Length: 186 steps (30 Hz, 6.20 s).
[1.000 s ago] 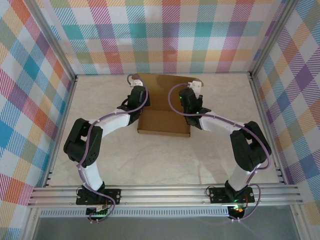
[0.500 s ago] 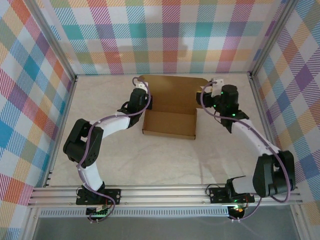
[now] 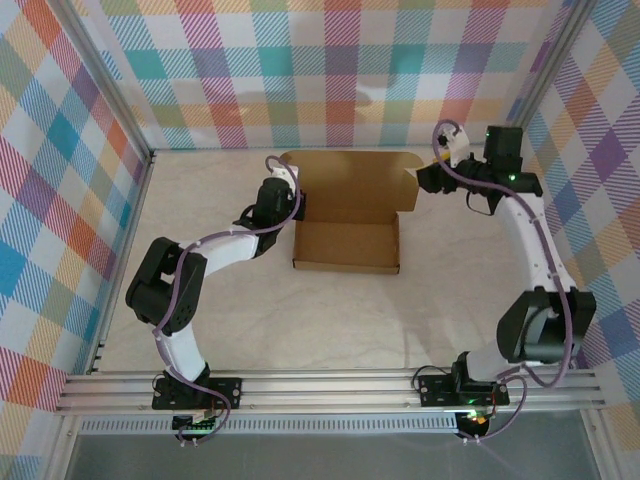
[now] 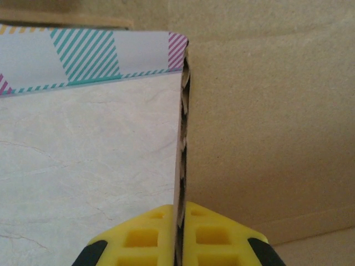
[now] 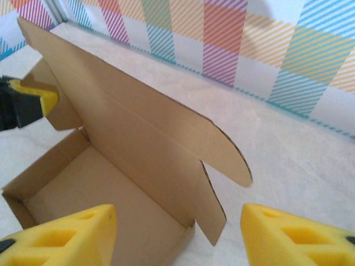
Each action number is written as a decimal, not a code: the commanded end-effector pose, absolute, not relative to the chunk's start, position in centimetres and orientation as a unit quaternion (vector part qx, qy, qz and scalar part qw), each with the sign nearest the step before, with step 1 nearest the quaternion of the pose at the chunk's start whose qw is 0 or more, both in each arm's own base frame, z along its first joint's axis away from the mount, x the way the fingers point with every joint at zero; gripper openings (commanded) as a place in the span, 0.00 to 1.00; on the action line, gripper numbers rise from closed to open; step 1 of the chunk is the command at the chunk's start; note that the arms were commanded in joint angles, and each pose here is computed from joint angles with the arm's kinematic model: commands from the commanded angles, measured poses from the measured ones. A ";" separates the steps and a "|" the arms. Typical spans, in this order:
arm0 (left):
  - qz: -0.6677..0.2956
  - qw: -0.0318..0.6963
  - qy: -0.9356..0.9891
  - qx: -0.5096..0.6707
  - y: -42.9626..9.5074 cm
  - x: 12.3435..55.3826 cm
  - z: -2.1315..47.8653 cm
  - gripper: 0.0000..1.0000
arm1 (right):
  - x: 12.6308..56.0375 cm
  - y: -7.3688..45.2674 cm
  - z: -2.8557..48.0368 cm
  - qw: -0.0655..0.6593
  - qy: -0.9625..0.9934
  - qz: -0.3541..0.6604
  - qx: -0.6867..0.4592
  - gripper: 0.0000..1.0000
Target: Fold the paper box
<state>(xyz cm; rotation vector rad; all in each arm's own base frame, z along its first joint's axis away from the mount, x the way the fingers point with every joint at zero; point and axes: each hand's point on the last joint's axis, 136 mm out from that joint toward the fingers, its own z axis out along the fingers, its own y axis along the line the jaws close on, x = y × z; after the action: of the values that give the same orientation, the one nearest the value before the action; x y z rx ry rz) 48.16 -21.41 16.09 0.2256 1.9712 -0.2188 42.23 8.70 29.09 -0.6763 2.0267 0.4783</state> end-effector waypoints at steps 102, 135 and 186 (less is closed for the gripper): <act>-0.266 0.304 0.855 0.325 -17.3 43.8 19.3 0.35 | 44.3 11.8 20.5 0.357 0.785 0.159 -0.481 0.00; -0.215 0.302 0.854 0.365 -20.2 47.0 21.0 0.15 | 43.8 12.3 20.5 0.350 0.783 0.161 -0.488 0.00; -0.198 0.498 0.838 0.104 -24.4 52.3 23.5 0.00 | 50.4 16.4 22.6 0.527 0.845 0.029 0.084 0.00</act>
<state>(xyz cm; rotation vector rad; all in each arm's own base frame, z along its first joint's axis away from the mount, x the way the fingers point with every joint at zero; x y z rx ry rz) 53.68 -21.25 20.64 0.2129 2.1188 -0.3799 49.68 14.04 21.56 0.1162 2.1077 -0.0479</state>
